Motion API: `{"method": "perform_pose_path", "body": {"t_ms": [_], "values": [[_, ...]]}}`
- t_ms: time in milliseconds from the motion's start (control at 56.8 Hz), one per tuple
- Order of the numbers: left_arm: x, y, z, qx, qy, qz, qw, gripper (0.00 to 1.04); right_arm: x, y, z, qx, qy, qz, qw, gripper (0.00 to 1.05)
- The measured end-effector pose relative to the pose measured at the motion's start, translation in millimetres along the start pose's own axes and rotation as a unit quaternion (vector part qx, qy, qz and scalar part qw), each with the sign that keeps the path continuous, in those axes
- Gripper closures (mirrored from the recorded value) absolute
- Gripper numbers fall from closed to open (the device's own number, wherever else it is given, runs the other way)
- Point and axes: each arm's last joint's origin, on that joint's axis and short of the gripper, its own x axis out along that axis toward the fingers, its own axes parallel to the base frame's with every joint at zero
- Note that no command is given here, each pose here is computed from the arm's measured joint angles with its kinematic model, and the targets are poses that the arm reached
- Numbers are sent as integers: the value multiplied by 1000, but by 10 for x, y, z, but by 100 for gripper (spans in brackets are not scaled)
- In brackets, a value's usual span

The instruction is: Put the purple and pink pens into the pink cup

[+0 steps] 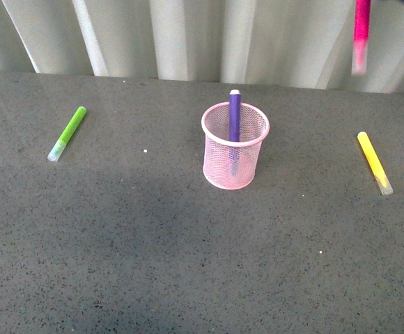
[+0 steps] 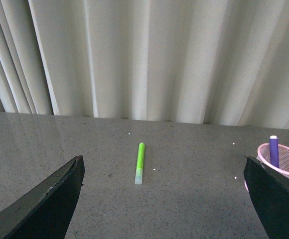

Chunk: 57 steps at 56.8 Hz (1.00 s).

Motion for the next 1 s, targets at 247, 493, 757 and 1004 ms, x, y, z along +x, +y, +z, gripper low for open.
{"method": "perform_pose_path", "body": {"t_ms": [247,493,757,1004], "values": [[0,0,0,0,0,0,1000,7,-164,407,-342,-70,-93,120,986,93],[0,0,0,0,0,0,1000,7,83,566,-686,-73,-76,136,985,93],[0,0,0,0,0,0,1000,7,443,548,-957,-66,-40,107,991,93],[0,0,0,0,0,0,1000,7,505,504,-1078,-42,-22,102,994,93]]}}
